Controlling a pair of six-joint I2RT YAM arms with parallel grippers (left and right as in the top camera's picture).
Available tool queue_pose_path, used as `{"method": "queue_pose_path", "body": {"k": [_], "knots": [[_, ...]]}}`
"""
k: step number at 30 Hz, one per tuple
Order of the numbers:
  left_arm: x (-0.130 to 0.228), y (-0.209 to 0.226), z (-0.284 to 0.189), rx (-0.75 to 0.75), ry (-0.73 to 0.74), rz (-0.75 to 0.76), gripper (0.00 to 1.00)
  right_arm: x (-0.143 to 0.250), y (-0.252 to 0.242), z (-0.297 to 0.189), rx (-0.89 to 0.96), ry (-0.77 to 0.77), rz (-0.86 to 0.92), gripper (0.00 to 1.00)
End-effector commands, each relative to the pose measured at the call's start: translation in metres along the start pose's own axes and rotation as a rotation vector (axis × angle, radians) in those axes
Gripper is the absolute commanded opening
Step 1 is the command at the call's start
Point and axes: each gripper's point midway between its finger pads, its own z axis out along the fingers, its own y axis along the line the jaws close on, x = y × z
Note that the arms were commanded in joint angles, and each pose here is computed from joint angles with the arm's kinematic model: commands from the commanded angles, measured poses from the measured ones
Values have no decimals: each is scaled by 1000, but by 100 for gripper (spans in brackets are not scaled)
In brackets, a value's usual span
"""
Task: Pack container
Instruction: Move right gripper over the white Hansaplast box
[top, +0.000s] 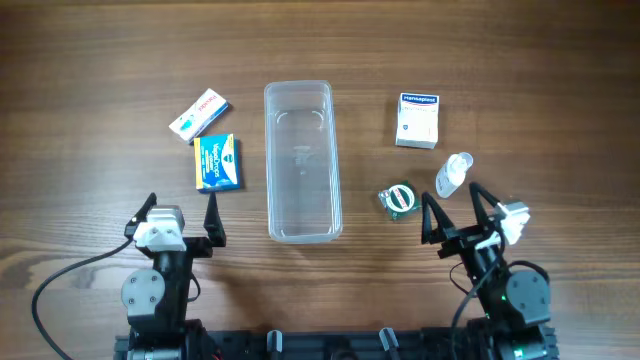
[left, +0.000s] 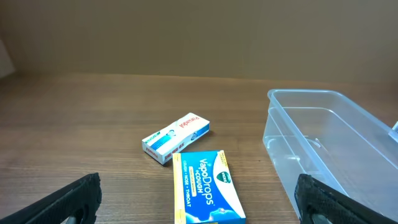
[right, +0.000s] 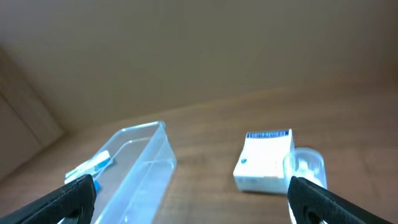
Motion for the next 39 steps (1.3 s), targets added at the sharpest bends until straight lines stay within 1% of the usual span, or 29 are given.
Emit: {"method": "queue_pose_path", "body": {"k": [1, 5, 7, 10, 19, 23, 27, 34, 39], "knots": [[1, 1, 0, -1, -5, 19, 100, -66, 24, -14, -38, -137, -125, 100], [1, 1, 0, -1, -5, 19, 100, -113, 36, -24, -14, -187, -175, 100], [1, 1, 0, -1, -5, 19, 100, -128, 41, -24, -6, -162, -193, 100], [1, 1, 0, -1, -5, 19, 100, -134, 43, -17, 16, -76, -189, 99], [1, 1, 0, -1, -4, 19, 100, -119, 28, 4, 147, 331, -205, 100], [1, 1, 0, -1, -4, 19, 100, -121, 36, 17, 135, 493, -175, 100], [1, 1, 0, -1, -4, 19, 100, -116, 33, 32, 169, 645, -153, 100], [1, 1, 0, -1, -4, 19, 100, -91, 25, 65, 173, 772, -127, 100], [1, 1, 0, -1, -4, 19, 100, -78, 18, 84, 176, 801, -131, 100]]}}
